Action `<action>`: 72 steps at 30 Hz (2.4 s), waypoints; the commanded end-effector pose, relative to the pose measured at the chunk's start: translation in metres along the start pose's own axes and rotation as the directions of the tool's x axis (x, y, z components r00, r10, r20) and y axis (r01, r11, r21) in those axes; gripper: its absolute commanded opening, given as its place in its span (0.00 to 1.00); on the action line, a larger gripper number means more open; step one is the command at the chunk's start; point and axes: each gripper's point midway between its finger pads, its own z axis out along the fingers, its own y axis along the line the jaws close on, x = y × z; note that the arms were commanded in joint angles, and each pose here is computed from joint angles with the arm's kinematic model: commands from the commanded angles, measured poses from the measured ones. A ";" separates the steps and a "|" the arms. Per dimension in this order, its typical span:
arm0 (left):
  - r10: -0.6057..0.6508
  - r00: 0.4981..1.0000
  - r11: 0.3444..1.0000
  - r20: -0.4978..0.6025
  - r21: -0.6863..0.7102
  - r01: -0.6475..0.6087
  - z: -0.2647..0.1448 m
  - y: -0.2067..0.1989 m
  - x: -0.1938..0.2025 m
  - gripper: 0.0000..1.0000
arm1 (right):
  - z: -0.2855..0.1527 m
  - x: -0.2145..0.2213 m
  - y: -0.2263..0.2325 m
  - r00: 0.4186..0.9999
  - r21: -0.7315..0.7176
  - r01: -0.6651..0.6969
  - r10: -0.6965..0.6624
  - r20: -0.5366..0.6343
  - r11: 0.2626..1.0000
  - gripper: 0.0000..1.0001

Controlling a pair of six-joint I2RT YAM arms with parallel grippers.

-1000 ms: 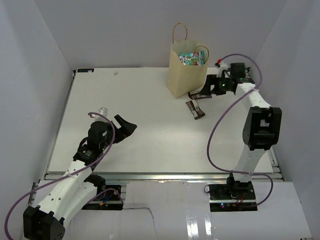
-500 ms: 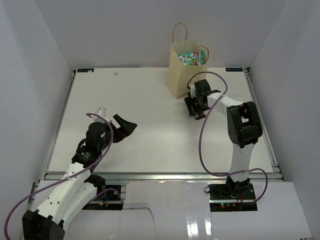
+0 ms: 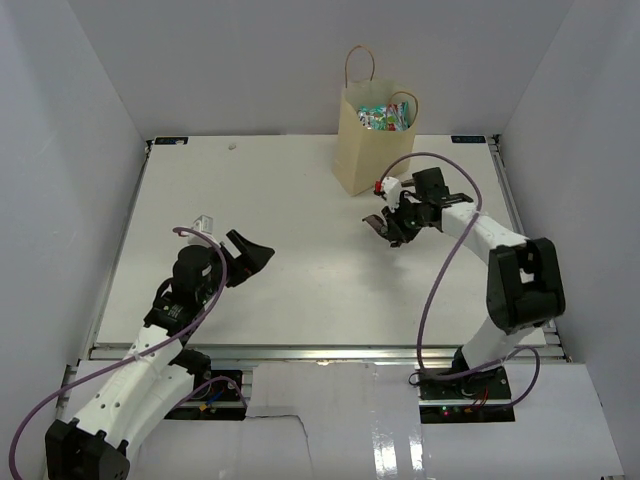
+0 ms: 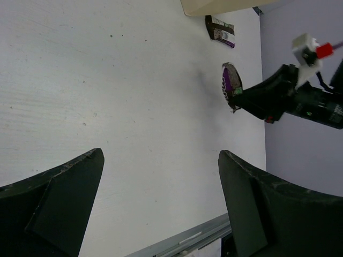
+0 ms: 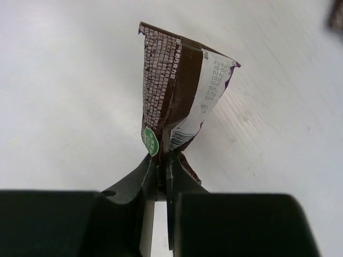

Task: Place the snacks into the paper bag

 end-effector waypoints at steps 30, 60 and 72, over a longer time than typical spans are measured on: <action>-0.039 0.999 0.999 0.028 0.004 0.039 -0.009 0.002 -0.001 0.98 | -0.160 -0.374 -0.106 0.379 0.006 -0.522 0.225 0.898 0.853 0.52; 0.019 0.999 0.999 -0.034 0.027 -0.018 0.015 -0.004 0.003 0.98 | -0.099 -0.094 -0.178 0.830 0.329 0.492 -0.548 0.102 0.806 0.87; 0.012 0.999 1.000 -0.043 0.023 -0.011 0.017 -0.004 0.004 0.98 | -0.004 -0.073 -0.193 0.668 0.149 0.715 -0.731 0.140 0.683 0.91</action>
